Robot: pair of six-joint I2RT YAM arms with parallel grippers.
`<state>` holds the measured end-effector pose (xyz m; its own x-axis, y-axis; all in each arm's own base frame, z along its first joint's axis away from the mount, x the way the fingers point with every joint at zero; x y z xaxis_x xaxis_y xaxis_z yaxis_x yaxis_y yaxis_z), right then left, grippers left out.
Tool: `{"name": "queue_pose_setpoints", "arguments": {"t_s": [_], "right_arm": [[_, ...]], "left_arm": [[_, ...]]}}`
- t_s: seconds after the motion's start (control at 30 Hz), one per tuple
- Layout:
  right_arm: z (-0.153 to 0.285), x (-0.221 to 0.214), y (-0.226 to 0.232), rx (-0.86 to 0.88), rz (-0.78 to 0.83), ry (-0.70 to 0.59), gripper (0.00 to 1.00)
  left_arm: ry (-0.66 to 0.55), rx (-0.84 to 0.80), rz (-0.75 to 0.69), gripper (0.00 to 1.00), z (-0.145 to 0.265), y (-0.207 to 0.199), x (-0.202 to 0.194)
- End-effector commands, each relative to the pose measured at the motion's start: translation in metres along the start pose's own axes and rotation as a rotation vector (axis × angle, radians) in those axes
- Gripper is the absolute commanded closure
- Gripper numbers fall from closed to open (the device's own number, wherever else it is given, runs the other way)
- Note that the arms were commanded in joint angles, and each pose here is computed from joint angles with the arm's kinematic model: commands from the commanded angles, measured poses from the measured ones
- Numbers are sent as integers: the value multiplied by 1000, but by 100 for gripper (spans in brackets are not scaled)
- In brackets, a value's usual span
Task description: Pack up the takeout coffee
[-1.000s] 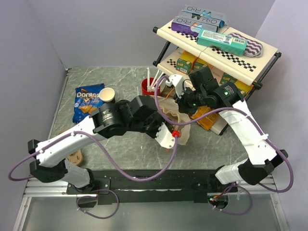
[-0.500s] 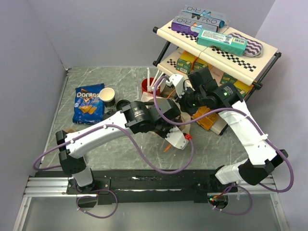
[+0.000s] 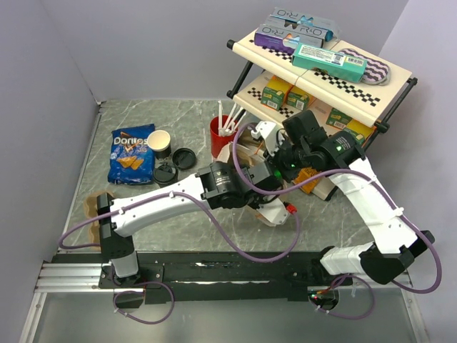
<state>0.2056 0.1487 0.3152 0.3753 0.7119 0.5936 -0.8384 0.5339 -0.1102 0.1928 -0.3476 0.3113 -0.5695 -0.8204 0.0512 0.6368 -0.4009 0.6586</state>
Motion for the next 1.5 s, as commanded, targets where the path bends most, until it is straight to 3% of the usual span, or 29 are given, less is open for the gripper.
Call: {"name": "queue_pose_setpoints", "arguments": {"t_s": [0.0,0.13,0.3,0.6,0.73,0.87,1.0,1.27,1.4,1.47], "right_arm": [[9,-8,8,3,-39,-5,100],[11,-6,9,1,-51,-17,100],[11,-8,5,-18,-41,-12,100],[7,-12,9,12,-33,-2,100],[3,-19,7,4,-51,25,100],[1,-18,7,15,-71,19,100],[-1,-21,6,27,-93,27,100],[-1,-13,2,44,-96,11,100],[2,-13,4,50,-91,-1,100],[1,-16,5,53,-91,4,100]], "left_arm": [[61,69,23,99,3,13,-1],[69,14,22,99,-6,6,4],[52,59,51,99,10,17,1],[95,142,65,99,19,18,-40],[16,178,123,99,38,38,-32],[10,198,110,99,35,40,-31],[-96,204,137,99,46,44,-22],[-64,145,104,99,26,27,-25],[-96,120,212,99,26,25,-22],[-180,118,283,99,36,30,-17]]}}
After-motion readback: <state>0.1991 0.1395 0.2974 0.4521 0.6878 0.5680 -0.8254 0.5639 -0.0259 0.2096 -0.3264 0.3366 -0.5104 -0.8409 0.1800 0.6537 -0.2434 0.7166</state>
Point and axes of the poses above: each gripper's point midway between its finger pads, its own z axis back along the fingers, its own y axis along the line the jaws close on, x = y × z, the point moved 4 cm from there along z, back along the fingers, and after that the axes turned 3 degrees about z, right-handed, at the moved point
